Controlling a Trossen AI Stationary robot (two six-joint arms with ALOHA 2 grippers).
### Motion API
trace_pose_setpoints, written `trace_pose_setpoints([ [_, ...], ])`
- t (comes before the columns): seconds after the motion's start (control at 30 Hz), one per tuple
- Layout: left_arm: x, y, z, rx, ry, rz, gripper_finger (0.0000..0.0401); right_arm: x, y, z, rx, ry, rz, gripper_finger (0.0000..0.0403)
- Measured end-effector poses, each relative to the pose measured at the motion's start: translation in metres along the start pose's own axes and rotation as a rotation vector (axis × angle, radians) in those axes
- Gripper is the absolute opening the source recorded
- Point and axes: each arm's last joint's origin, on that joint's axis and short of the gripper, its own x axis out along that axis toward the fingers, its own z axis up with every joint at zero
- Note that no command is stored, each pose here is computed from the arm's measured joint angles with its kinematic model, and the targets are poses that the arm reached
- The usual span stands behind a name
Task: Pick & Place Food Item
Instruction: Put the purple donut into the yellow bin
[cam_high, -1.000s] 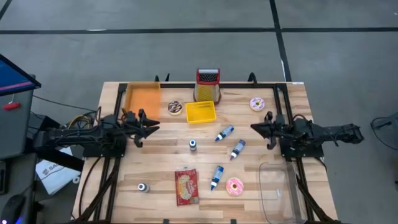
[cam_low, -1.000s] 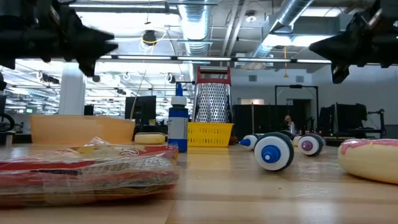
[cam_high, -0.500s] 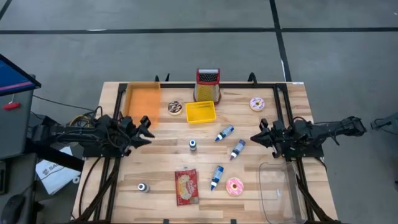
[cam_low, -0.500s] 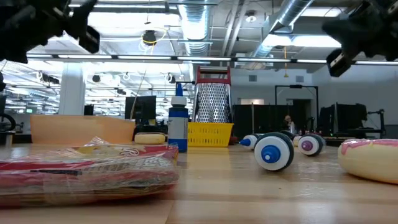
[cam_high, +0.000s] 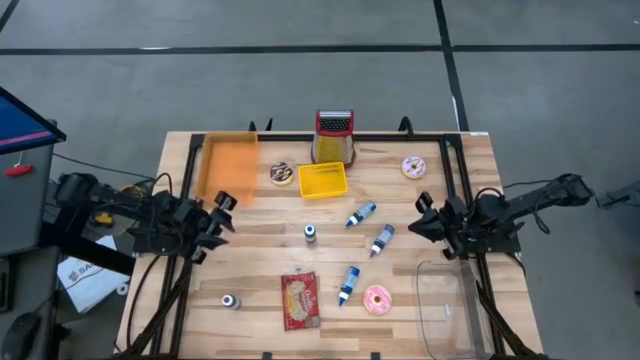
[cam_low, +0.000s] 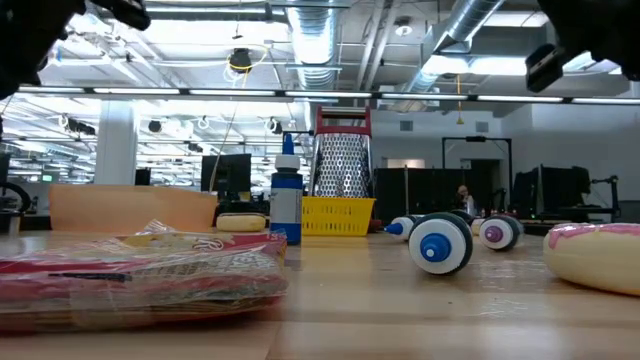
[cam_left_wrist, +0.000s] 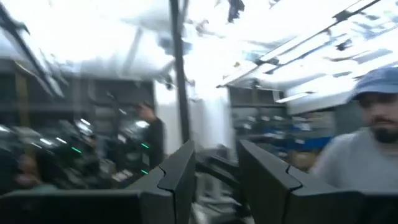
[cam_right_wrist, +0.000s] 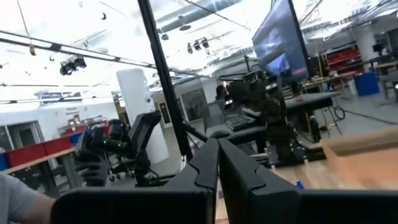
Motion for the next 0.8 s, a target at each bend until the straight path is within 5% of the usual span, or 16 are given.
trace_pose_setpoints([
  [0.17, 0.005, 0.001, 0.013, 0.114, -0.098, 0.035, 0.0117, 0.004, -0.003, 0.009, -0.049, -0.093, -0.060, 0.0008],
  [0.27, 0.012, 0.004, 0.020, 0.162, -0.126, 0.085, 0.0117, 0.012, -0.009, 0.020, -0.092, -0.096, -0.191, 0.0008],
  [0.43, 0.019, 0.008, 0.023, 0.281, -0.089, 0.151, 0.0117, 0.032, -0.023, 0.046, -0.141, 0.038, -0.406, 0.0008],
  [0.63, 0.030, 0.011, 0.024, 0.371, -0.060, 0.172, 0.0117, 0.064, -0.038, 0.068, -0.262, 0.175, -0.424, 0.0008],
  [0.8, 0.044, 0.024, 0.043, 0.395, -0.053, 0.450, 0.0117, 0.083, -0.050, 0.077, -0.321, 0.228, -0.464, 0.0008],
])
